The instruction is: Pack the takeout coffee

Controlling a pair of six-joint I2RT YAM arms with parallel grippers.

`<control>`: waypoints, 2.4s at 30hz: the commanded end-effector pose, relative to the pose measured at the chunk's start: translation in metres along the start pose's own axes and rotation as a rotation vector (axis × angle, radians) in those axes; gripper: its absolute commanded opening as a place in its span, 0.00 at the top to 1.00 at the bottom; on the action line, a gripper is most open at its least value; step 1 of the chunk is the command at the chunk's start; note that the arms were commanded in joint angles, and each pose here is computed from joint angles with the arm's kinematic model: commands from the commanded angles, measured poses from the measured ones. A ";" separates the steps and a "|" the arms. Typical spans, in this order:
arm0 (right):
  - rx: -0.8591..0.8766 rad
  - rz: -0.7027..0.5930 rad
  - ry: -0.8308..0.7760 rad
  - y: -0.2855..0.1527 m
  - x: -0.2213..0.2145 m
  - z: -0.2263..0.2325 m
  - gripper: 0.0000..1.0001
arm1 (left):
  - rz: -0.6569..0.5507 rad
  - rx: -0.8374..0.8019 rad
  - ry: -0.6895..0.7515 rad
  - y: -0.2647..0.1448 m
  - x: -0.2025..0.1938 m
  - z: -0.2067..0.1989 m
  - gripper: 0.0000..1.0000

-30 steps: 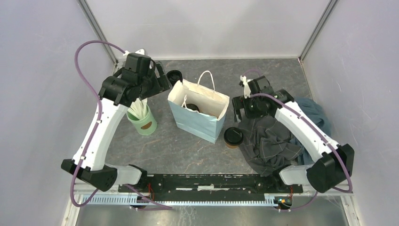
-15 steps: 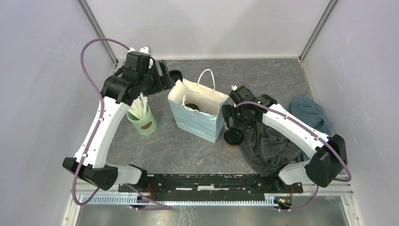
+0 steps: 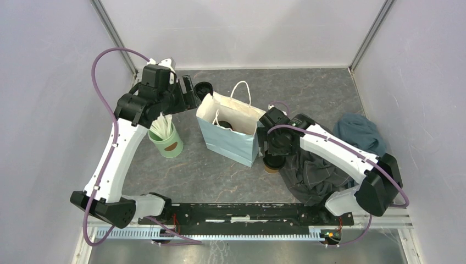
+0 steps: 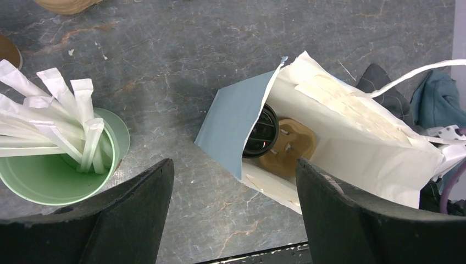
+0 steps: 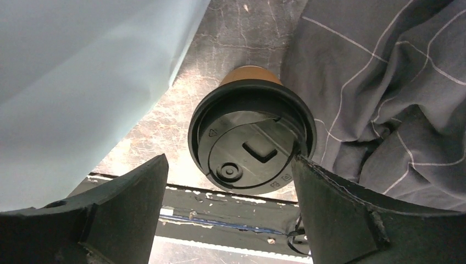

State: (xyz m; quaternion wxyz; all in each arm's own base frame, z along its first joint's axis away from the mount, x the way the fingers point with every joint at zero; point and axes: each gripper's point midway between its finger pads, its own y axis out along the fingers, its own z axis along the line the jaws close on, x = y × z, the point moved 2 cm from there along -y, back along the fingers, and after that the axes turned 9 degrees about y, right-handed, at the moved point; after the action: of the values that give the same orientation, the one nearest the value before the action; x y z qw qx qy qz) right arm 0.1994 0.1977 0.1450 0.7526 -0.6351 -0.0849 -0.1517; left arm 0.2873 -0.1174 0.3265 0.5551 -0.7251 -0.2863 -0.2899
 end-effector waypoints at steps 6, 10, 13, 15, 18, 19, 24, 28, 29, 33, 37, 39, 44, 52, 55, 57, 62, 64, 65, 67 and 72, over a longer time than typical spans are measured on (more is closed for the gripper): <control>-0.090 -0.030 0.030 -0.002 -0.001 -0.009 0.10 | -0.041 -0.031 0.055 -0.008 0.004 -0.001 0.13; -0.080 -0.048 0.004 -0.009 0.004 0.000 0.10 | -0.040 -0.033 0.055 -0.008 0.003 -0.001 0.13; -0.095 -0.058 0.006 -0.015 0.005 -0.004 0.10 | -0.040 -0.033 0.056 -0.008 0.003 -0.001 0.13; -0.092 -0.078 0.013 -0.019 0.008 -0.004 0.10 | -0.039 -0.032 0.055 -0.008 0.003 -0.001 0.13; -0.095 -0.070 0.011 -0.013 0.004 -0.007 0.10 | -0.039 -0.040 0.052 -0.007 0.002 -0.002 0.13; -0.094 -0.063 0.006 -0.010 0.003 -0.006 0.10 | -0.038 -0.042 0.051 -0.006 0.002 -0.002 0.13; -0.091 -0.062 -0.019 -0.003 0.007 -0.001 0.10 | -0.042 -0.043 0.054 -0.008 0.004 -0.002 0.13; -0.096 -0.041 -0.034 0.004 0.003 -0.001 0.11 | -0.041 -0.041 0.056 -0.009 0.002 -0.002 0.13; -0.097 -0.041 -0.037 0.004 0.003 -0.001 0.11 | -0.042 -0.040 0.057 -0.009 0.002 -0.002 0.13; -0.101 -0.041 -0.041 0.005 0.003 -0.002 0.15 | -0.042 -0.038 0.057 -0.009 0.003 -0.001 0.13; -0.108 -0.033 -0.048 0.007 0.001 -0.004 0.17 | -0.044 -0.040 0.056 -0.009 0.003 -0.002 0.13; -0.112 -0.029 -0.051 0.008 -0.001 -0.005 0.17 | -0.044 -0.042 0.056 -0.009 0.003 -0.002 0.13; -0.110 -0.025 -0.059 0.010 -0.002 -0.004 0.16 | -0.042 -0.043 0.056 -0.009 0.002 -0.002 0.13; -0.129 -0.007 -0.083 0.015 -0.007 -0.004 0.18 | -0.044 -0.045 0.058 -0.010 0.001 -0.002 0.13; -0.136 -0.005 -0.089 0.016 -0.008 -0.005 0.18 | -0.045 -0.044 0.057 -0.010 0.001 -0.001 0.13; -0.141 -0.007 -0.094 0.016 -0.008 -0.005 0.17 | -0.046 -0.045 0.058 -0.010 0.001 -0.002 0.13; -0.154 -0.010 -0.099 0.017 -0.009 -0.008 0.19 | -0.046 -0.044 0.058 -0.011 0.001 -0.001 0.13; -0.158 -0.011 -0.098 0.019 -0.010 -0.009 0.20 | -0.046 -0.045 0.058 -0.011 0.001 -0.001 0.13; -0.158 -0.010 -0.099 0.019 -0.010 -0.009 0.20 | -0.048 -0.045 0.059 -0.011 0.002 -0.001 0.13; -0.159 -0.011 -0.103 0.020 -0.011 -0.009 0.19 | -0.049 -0.046 0.059 -0.012 0.002 -0.001 0.13; -0.162 -0.010 -0.110 0.021 -0.011 -0.008 0.20 | -0.049 -0.047 0.057 -0.012 0.001 -0.001 0.13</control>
State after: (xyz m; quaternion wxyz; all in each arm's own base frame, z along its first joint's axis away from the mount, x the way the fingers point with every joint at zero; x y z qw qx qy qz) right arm 0.1953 0.1989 0.1249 0.7069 -0.6876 -0.1078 -0.1260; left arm 0.2804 -0.1179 0.3232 0.5506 -0.7293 -0.2761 -0.2979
